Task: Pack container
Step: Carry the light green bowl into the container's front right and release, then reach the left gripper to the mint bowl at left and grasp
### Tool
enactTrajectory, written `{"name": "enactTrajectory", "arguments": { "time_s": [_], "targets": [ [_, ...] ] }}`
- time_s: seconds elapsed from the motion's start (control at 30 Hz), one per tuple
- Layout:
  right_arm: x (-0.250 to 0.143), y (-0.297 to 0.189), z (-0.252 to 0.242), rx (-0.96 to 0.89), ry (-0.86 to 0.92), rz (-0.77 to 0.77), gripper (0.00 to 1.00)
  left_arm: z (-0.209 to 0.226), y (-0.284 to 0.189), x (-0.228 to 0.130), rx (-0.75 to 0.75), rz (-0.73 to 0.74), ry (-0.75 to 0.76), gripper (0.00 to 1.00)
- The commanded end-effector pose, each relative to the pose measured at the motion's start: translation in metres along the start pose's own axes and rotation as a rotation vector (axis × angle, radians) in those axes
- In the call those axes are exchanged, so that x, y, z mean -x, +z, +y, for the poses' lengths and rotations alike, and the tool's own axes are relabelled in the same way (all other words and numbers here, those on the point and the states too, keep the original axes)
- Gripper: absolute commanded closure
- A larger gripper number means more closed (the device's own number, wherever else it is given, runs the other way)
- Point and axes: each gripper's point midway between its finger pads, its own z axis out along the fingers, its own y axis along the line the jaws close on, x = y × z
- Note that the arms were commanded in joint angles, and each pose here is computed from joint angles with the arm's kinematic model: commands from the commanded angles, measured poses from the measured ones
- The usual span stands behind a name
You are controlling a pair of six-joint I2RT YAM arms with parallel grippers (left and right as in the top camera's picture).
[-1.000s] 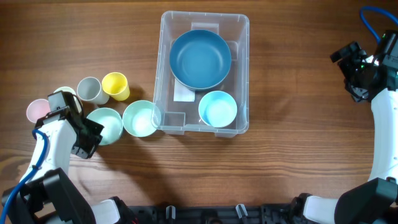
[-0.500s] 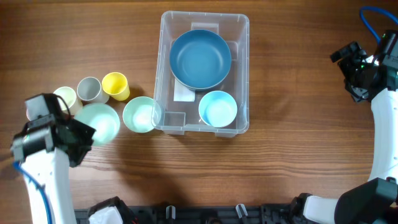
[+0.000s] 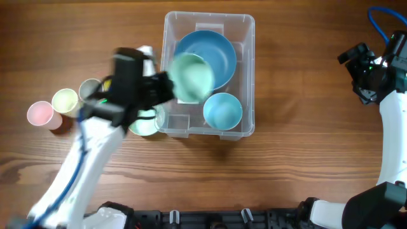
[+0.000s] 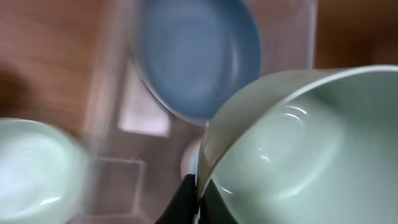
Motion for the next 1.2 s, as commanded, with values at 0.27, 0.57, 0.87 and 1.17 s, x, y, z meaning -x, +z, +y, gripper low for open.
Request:
{"name": "enactTrajectory", "arguments": {
  "time_s": [0.27,0.57,0.87,1.17],
  "targets": [
    [-0.001,0.001,0.002,0.006,0.010,0.008,0.00,-0.022,0.089,-0.081,0.062,0.252,0.214,0.85],
    [-0.001,0.001,0.002,0.006,0.010,0.008,0.00,-0.014,0.024,-0.004,0.141,0.170,0.083,0.50],
    [-0.001,0.001,0.002,0.006,0.010,0.008,0.00,0.124,-0.055,-0.017,0.542,0.282,-0.257,0.48],
    [-0.001,0.001,0.002,0.006,0.010,0.008,0.01,0.192,0.020,-0.082,0.490,0.292,-0.496,0.41]
  ]
}}
